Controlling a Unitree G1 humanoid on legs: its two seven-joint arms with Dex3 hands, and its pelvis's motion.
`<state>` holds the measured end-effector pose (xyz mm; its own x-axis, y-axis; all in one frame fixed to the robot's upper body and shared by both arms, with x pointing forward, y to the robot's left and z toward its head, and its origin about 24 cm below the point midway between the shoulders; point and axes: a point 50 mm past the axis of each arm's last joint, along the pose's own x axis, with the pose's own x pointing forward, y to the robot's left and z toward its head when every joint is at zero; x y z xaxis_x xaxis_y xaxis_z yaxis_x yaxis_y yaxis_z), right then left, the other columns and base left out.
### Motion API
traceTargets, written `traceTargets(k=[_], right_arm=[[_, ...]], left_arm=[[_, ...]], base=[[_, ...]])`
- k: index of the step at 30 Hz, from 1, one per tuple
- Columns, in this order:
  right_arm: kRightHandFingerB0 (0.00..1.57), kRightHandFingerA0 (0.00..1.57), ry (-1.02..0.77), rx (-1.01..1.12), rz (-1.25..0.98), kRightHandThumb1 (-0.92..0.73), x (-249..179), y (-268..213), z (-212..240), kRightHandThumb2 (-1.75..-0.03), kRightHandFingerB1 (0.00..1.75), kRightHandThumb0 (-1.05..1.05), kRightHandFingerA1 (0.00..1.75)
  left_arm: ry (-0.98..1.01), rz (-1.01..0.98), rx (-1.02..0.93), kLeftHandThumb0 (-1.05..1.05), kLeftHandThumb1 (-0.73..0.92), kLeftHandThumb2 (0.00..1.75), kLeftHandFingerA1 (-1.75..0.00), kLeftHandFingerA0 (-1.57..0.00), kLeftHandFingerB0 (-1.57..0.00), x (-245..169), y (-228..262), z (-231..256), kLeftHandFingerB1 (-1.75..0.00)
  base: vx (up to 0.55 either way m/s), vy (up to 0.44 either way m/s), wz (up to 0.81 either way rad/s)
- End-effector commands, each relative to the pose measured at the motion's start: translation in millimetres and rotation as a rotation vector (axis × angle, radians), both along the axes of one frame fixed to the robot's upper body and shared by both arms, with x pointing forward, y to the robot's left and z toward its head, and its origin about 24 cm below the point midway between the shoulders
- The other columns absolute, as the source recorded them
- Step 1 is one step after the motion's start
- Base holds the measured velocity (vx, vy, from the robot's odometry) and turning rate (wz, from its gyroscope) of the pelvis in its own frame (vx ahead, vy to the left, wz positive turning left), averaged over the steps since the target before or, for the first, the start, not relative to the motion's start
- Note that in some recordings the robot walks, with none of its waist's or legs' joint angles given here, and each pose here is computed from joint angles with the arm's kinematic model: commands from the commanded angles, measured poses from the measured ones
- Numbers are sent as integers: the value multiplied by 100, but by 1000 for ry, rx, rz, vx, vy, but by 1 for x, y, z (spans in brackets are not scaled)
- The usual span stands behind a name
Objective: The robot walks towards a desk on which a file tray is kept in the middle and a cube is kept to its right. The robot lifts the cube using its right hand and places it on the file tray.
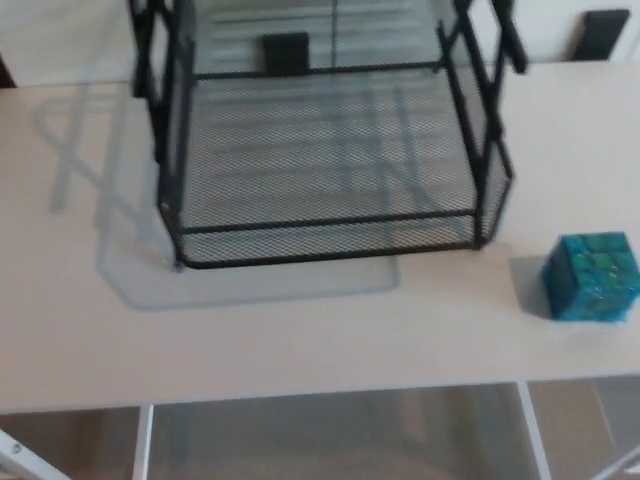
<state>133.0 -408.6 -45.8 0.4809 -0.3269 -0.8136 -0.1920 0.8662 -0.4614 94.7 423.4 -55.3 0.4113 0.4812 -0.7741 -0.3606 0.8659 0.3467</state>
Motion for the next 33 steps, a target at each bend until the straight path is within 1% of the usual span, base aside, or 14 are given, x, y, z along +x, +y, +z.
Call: traceTargets(k=[1, 14, 15, 16, 17, 18, 19, 23, 24, 26, 27, 28, 31, 33], right_arm=[[6, 2, 18, -7, -14, -49, -2, -2, 1, -85, 27, -74, 30], [6, 2, 22, -10, -5, -49, 3, -2, 1, -85, 27, -74, 30], [6, 2, 22, -10, -5, -49, 3, -2, 2, -85, 27, -74, 30], [6, 2, 22, -10, -5, -49, 3, -2, 2, -85, 27, -74, 30], [6, 2, 22, -11, -1, -49, 5, -1, 2, -85, 27, -74, 30], [5, 22, -177, 45, -391, -40, -6, -30, 22, -78, 22, -66, 53], [4, 0, -430, 217, -668, -53, -8, -38, 30, -56, 28, -37, 38], [8, 9, -572, 213, -766, -51, 0, -37, 32, -66, 24, -38, 52], [2, 0, -583, 232, -776, -59, 1, -36, 33, -57, 30, -31, 21], [5, 1, -590, 229, -766, -60, 1, -34, 33, -58, 28, -35, 40], [3, 1, -584, 230, -788, -53, 2, -34, 31, -68, 24, -36, 45], [6, 2, -584, 219, -798, -54, 2, -33, 30, -65, 31, -37, 32], [7, 6, -562, 227, -833, -58, -2, -32, 27, -57, 26, -31, 42], [6, 4, -562, 249, -849, -56, -3, -32, 26, -68, 22, -34, 44]], left_arm=[[-4, 33, 5, -105, 78, 96, -146, -36, -4, -4, 4, 2, -142], [-10, 39, 6, -105, 81, 87, -134, -38, -15, -7, 6, 4, -126], [-17, 54, 0, -83, 11, 109, -98, -39, 0, -7, 6, 4, -80], [-66, 110, -30, -86, 5, 106, -98, -39, 0, -6, 7, 5, -80], [-75, 123, -25, -85, 7, 107, -97, -40, 0, -6, 8, 6, -79], [-75, 123, -25, -105, 87, 96, -157, -35, -1, -6, 8, 6, -133], [-76, 122, -17, -105, 91, 92, -161, -31, -2, -6, 8, 6, -140], [-42, 109, -2, -105, 89, 94, -164, -34, -3, -11, 8, 4, -147], [-42, 111, -4, -105, 92, 94, -164, -35, -2, -11, 8, 4, -145], [-62, 124, -15, -105, 89, 96, -160, -37, -2, -11, 7, 4, -138], [-59, 119, -14, -105, 87, 101, -163, -27, -1, -12, 8, 4, -155], [-65, 118, -22, -105, 90, 96, -162, -32, -7, -11, 8, 4, -147], [-99, 144, -48, -105, 90, 95, -158, -34, 0, -10, 8, 6, -136], [-97, 137, -42, -105, 89, 101, -163, -23, 0, -10, 9, 6, -157]], base=[[-132, -17, -2], [-106, 170, 0], [0, 0, 0], [0, 0, 0], [0, 0, 0], [0, 0, 0], [-45, -81, 0], [-51, -154, 4], [-91, -278, -76], [-105, -259, 2], [-55, -115, 2], [0, 0, 0], [-8, 7, -2], [-41, 96, -5]])
